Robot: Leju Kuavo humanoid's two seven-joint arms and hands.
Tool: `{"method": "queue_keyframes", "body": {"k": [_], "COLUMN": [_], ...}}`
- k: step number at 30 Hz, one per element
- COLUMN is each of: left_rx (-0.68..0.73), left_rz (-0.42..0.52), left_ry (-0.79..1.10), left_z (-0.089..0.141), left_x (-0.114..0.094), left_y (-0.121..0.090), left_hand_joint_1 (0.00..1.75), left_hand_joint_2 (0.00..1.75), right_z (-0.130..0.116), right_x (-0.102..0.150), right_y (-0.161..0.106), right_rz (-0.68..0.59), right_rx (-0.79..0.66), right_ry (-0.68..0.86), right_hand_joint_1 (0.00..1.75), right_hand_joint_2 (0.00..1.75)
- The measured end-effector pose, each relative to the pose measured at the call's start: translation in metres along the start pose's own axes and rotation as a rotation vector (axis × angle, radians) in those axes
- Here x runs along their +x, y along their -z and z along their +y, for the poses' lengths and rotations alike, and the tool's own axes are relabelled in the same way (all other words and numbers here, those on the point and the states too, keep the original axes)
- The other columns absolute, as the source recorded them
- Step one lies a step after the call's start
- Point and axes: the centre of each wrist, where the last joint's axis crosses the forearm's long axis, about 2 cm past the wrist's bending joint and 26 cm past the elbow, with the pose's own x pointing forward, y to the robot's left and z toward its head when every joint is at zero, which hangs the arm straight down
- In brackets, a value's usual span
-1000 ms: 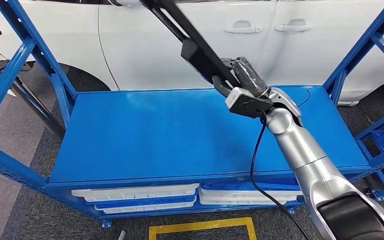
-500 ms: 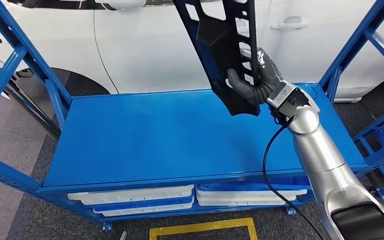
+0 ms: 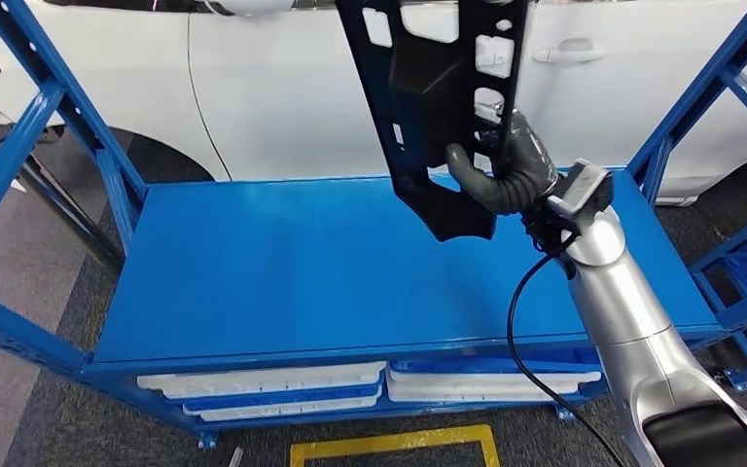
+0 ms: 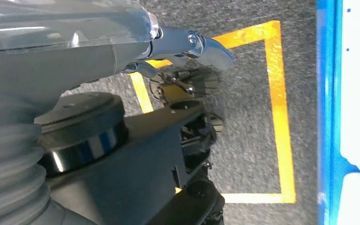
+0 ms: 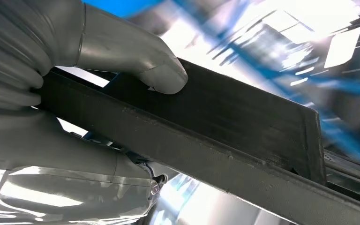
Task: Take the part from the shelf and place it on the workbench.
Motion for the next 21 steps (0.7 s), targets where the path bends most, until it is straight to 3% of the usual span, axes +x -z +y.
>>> {"method": "queue_keyframes", "body": {"k": [3,4,7,14,21], "left_rx": [0.003,0.005,0.008,0.039,0.048], "left_rz": [-0.001,-0.001,-0.007,0.005,0.014], "left_ry": [-0.012,-0.018,-0.031,-0.031,-0.035], "left_z": [0.000,0.000,0.000,0.001,0.001], "left_x": [-0.002,-0.004,-0.007,-0.011,-0.015], "left_y": [-0.001,-0.001,-0.002,-0.003,-0.005], "left_hand_joint_1": [0.00,0.00,0.00,0.00,0.00], "left_hand_joint_2": [0.44,0.44,1.75,1.75,1.75], "right_z": [0.023,0.033,0.056,0.065,0.079], "right_x": [-0.001,-0.001,0.005,0.022,0.024], "right_y": [-0.026,-0.037,-0.062,-0.084,-0.104], "right_rz": [-0.069,-0.075,-0.078,-0.111,-0.094], "right_rx": [0.009,0.014,0.028,0.036,0.032], "right_ry": [0.227,0.278,0.354,0.488,0.507], "right_hand_joint_1": [1.75,1.75,1.75,1.75,1.75], "right_hand_joint_2": [1.75,1.75,1.75,1.75,1.75]}}
